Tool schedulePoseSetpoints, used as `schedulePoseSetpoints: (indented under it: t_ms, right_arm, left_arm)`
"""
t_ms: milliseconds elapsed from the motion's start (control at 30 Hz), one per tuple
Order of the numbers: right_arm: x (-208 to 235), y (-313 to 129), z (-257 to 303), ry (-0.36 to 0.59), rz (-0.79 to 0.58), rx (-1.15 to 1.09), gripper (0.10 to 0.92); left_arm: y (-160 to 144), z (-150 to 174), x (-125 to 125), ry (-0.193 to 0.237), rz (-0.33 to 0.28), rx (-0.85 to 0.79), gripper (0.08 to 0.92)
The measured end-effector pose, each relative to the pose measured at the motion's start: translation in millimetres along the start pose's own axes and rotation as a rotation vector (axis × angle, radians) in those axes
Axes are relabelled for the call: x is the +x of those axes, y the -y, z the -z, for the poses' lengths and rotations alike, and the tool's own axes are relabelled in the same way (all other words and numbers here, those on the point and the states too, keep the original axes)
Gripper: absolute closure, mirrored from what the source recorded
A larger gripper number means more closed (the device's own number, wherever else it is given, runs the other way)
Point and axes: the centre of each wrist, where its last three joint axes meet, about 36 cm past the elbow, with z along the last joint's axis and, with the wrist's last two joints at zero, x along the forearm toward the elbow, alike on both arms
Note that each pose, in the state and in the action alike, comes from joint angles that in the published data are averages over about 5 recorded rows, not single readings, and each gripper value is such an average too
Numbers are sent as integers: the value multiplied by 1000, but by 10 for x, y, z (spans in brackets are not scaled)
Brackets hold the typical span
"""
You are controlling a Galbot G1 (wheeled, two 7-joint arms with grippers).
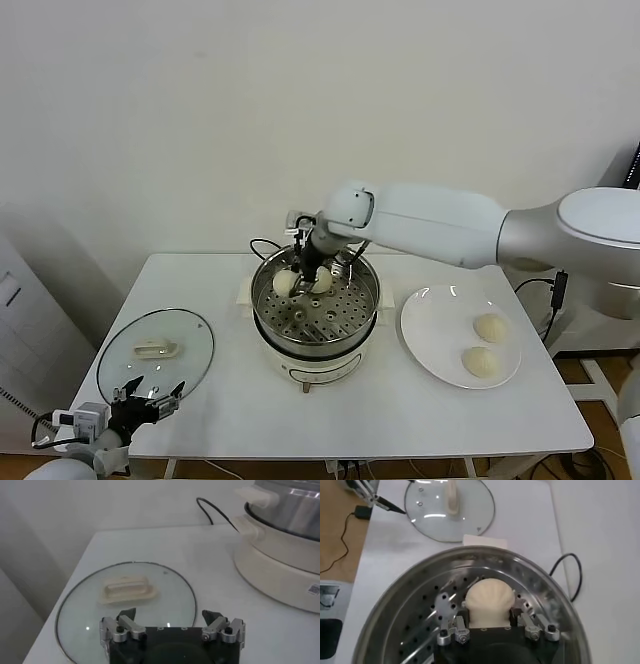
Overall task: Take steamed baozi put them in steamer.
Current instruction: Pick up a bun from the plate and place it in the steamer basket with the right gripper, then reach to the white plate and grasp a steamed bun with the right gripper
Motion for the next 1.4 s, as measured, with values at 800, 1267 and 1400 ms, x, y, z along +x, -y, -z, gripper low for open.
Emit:
schedulePoseSetpoints:
  t_ms: [800,1267,1400]
  right_arm:
    - [23,20,-27,1,8,-13,201]
    - [1260,321,-1134,-96,33,15,200]
    - [1522,292,-1640,-139,51,5,200]
  left_arm:
    - [1,7,17,6,3,7,177]
    - [4,61,28,18,-2,0,177]
    - [7,73,34,20,-4,-3,177]
